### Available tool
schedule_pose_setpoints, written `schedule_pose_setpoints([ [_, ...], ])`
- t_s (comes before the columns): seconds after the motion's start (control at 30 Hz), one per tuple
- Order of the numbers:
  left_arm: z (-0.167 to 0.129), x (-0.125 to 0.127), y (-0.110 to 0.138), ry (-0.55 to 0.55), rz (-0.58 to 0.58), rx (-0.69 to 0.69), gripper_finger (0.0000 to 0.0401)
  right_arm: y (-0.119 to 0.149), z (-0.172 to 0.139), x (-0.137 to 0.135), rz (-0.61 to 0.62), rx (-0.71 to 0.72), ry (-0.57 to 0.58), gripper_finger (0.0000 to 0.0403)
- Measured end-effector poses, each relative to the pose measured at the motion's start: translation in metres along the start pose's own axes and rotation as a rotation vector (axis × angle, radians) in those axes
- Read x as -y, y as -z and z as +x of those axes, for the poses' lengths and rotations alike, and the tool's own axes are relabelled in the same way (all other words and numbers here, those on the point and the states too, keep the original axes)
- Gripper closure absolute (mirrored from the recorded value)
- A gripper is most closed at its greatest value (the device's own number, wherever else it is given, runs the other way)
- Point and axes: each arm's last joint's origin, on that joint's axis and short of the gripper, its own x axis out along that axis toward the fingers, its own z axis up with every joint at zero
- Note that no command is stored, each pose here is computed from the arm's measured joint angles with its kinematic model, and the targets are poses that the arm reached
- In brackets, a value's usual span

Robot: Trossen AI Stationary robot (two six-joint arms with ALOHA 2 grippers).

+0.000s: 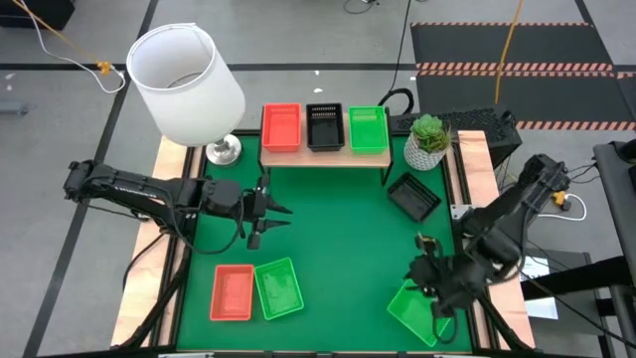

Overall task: Stack baskets on shelf by color
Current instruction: Stack the right green basket into the green basket on the shelf

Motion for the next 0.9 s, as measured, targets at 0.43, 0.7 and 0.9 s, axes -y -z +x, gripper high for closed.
schedule_pose_setpoints([
  [0.43,-0.001,0.009,0.000,0.032,-0.018,-0.003,0.0277,0.054,0.026,-0.061,-0.055,-0.239,-0.008,0.0252],
  [0.7,-0.001,0.009,0.000,0.033,-0.016,-0.004,0.0277,0.078,0.042,-0.086,-0.047,-0.284,0.016,0.0256],
  [0.9,-0.001,0.009,0.000,0.033,-0.031,-0.004,0.0277,0.092,0.049,-0.099,-0.099,-0.287,0.012,0.0256],
])
